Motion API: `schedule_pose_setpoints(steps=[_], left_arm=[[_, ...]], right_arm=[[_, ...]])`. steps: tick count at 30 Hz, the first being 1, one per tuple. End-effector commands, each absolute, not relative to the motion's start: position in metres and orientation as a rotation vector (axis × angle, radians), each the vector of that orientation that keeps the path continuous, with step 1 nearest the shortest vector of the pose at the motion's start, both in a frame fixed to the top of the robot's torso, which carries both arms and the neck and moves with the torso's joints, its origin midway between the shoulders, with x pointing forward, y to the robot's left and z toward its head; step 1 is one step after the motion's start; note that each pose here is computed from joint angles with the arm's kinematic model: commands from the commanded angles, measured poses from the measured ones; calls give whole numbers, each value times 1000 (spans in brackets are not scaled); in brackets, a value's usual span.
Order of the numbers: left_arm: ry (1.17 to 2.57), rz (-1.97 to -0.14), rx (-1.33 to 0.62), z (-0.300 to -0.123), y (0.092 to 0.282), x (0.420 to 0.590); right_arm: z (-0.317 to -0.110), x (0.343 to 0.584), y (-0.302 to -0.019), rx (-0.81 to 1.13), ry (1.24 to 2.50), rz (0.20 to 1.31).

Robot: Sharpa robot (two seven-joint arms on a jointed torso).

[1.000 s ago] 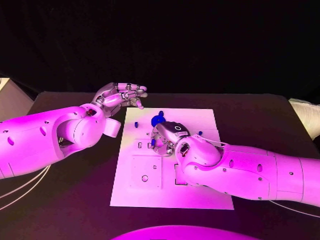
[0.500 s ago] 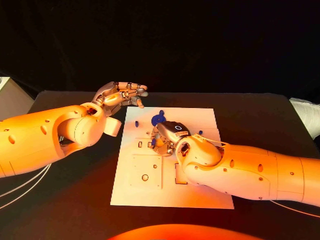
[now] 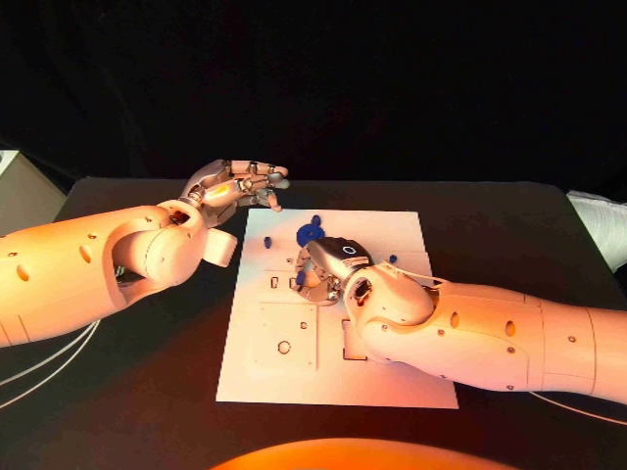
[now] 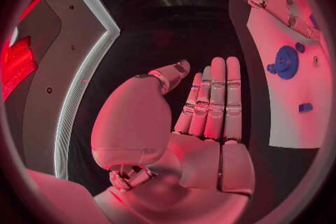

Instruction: Assemble the parts on the task board

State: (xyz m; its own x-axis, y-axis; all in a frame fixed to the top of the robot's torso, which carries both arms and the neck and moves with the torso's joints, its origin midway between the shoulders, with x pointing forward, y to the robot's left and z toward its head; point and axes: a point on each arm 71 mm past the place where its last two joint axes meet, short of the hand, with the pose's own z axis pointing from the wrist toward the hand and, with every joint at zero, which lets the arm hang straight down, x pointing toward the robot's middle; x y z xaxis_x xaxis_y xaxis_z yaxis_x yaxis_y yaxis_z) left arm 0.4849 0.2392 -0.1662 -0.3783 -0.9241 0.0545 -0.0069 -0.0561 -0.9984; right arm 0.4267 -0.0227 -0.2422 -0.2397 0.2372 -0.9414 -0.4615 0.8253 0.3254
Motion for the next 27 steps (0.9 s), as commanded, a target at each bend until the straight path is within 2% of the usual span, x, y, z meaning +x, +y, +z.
schedule_pose_setpoints(steps=[1,10,27], left_arm=[[1467,-1559,-1027,-165,237,485],[1467,-1559,-1027,-165,237,485],[1466,-1552,-1025,-166,238,485]], right_arm=[[-244,425,-22,-201,1696,660],[-243,425,-23,-197,1691,663],[-231,419,-33,-126,1607,736]])
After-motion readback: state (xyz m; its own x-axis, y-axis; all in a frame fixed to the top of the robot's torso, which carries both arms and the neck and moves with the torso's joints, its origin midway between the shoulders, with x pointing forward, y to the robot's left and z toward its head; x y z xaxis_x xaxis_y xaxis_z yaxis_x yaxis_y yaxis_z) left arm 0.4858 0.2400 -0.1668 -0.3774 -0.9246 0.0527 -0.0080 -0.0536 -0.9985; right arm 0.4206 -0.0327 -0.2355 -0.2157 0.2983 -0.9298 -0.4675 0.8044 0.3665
